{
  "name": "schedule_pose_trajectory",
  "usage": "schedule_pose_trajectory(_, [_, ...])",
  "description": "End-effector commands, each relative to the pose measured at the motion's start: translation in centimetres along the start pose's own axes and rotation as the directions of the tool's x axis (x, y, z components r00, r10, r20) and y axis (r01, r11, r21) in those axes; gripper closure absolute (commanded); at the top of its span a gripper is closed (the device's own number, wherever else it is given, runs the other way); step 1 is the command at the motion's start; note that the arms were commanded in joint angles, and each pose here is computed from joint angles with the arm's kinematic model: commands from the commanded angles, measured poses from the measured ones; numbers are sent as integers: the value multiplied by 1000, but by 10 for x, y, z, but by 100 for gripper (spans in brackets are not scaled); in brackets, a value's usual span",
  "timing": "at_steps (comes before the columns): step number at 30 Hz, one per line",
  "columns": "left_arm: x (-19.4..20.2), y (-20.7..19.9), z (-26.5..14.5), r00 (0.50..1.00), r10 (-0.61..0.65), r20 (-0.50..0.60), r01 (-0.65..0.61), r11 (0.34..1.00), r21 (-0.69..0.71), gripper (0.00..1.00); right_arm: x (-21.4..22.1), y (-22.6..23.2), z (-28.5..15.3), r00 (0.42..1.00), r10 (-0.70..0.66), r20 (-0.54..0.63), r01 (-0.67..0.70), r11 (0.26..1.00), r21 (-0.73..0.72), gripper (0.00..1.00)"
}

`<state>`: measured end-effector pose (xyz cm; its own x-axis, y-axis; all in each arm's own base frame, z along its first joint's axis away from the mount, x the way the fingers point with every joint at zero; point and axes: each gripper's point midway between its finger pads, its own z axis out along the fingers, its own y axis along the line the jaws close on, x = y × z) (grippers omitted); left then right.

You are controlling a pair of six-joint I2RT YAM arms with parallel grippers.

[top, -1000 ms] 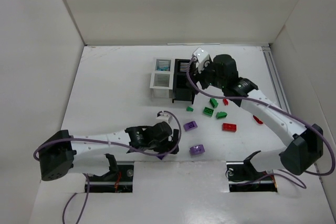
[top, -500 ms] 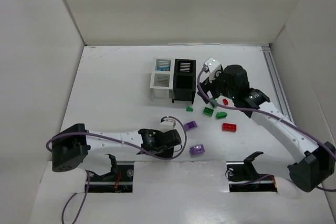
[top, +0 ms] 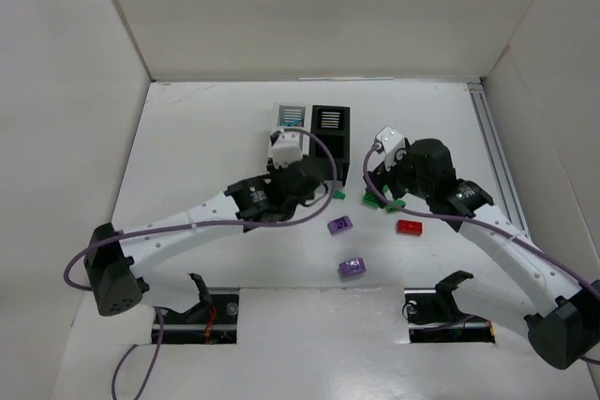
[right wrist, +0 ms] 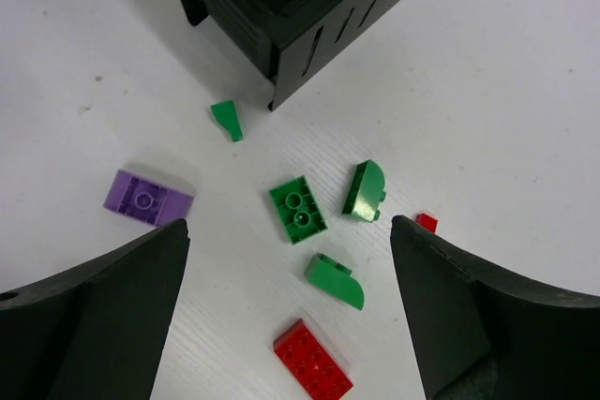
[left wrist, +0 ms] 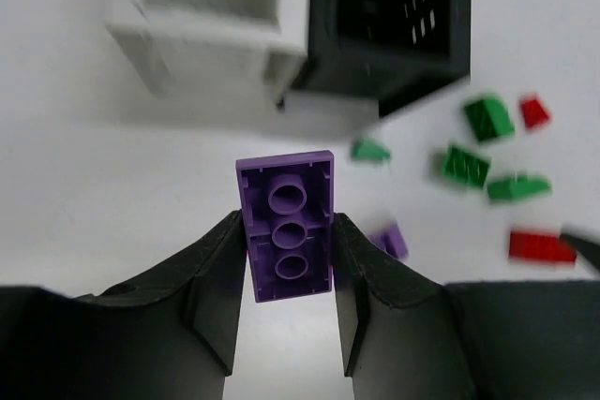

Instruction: Sort the legos into containers by color

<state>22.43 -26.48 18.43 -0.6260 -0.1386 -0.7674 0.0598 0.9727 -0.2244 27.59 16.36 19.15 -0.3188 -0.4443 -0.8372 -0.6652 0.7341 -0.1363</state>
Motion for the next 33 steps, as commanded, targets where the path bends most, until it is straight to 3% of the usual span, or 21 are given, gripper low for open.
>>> schedule_pose_trajectory(1, [-85,19,-3,975,34,220,-27,999,-36,79,-6,15,-4,999,-31,35,33,998,-46,6])
schedule_pose_trajectory(2, [-103,10,-2,967,2,254,-10,1000,30,78,-3,18,-4,999,-42,20,43,998,-40,5])
schedule_pose_trajectory(3, [-119,28,7,962,12,272,-12,1000,-4,78,-5,29,-4,998,-66,24,68,996,-60,5])
schedule_pose_trajectory(8, [-154,38,37,957,71,281,-62,997,-41,76,-7,51,1,993,-117,12,118,989,-94,0])
schedule_pose_trajectory(18, [-145,48,105,978,133,158,-127,991,-43,72,6,50,17,992,-108,-61,103,992,-78,0])
schedule_pose_trajectory(20, [-142,44,110,979,133,152,-130,991,-26,61,9,54,20,991,-114,-74,108,990,-89,0])
schedule_pose_trajectory(22, [-137,45,116,980,137,143,-134,991,-30,59,13,56,26,987,-135,-84,125,986,-109,0])
schedule_pose_trajectory(29, [-133,41,121,981,150,126,-149,989,-14,36,31,84,45,965,-242,-97,211,943,-257,0])
schedule_pose_trajectory(31, [-135,41,112,981,148,125,-149,989,-4,33,40,97,49,952,-285,-110,238,918,-317,0])
schedule_pose_trajectory(33, [-142,43,95,979,137,152,-140,990,7,22,53,105,62,931,-334,-151,258,890,-375,0])
